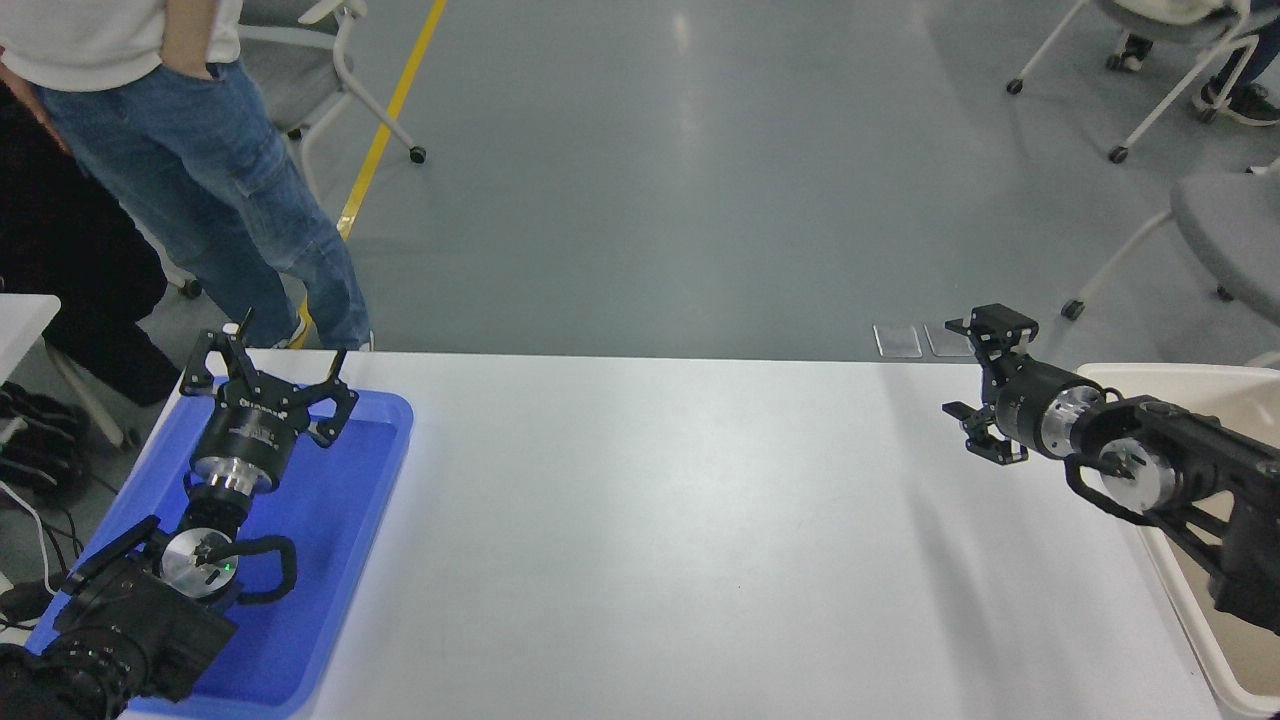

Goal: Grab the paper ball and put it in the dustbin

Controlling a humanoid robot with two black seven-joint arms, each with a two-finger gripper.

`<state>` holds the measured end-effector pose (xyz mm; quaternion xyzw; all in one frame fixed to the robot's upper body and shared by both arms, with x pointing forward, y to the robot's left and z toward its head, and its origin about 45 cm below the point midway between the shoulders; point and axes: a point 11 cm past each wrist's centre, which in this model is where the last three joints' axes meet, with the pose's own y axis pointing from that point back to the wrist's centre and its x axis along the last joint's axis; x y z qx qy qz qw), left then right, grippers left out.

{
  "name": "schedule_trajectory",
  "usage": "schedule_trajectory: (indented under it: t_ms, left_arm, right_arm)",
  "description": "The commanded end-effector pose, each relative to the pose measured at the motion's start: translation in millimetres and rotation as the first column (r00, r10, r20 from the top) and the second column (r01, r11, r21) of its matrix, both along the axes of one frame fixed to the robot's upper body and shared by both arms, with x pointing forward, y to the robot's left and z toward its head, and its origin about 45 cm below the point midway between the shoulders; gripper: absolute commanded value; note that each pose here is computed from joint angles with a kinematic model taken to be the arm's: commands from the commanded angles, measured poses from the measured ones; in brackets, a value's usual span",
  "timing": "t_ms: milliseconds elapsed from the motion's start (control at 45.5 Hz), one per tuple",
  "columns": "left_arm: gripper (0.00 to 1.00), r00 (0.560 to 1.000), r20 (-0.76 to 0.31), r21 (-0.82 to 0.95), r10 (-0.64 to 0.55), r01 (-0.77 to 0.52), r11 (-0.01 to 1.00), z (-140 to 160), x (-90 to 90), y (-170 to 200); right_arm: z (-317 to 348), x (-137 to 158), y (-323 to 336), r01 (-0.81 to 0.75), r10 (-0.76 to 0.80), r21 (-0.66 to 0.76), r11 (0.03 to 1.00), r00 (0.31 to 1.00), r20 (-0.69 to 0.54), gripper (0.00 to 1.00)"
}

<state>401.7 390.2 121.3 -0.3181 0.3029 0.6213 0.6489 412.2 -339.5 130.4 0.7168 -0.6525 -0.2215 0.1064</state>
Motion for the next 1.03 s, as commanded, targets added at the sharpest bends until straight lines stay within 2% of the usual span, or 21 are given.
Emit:
schedule_trajectory:
  t_ms: [0,330,484,659,1011]
  left_arm:
    - [1.0,1.0,0.0,0.0,0.0,0.0,1.0,0,0.0,0]
    - [1.0,1.0,0.0,0.0,0.0,0.0,1.0,0,0.0,0]
    - [1.0,1.0,0.0,0.0,0.0,0.0,1.0,0,0.0,0]
    - [1.0,1.0,0.0,0.0,0.0,0.0,1.0,0,0.0,0]
    - [1.0,1.0,0.0,0.0,0.0,0.0,1.0,0,0.0,0]
  right_arm:
    - [-27,-9,-5,0.199,-0.214,0.124,0.972,0.97,0.115,1.0]
    - [-63,-44,4,0.257,-0.274,0.182,0.949,0.959,0.075,1.0]
    - [-64,-44,6,0.271,-0.291,0.211,0.939,0.954,0.069,1.0]
    - [-64,-44,3,0.344,-0.373,0.323,0.882,0.927,0.031,1.0]
    - [-42,-37,30,0.262,-0.316,0.401,0.878,0.946,0.074,1.0]
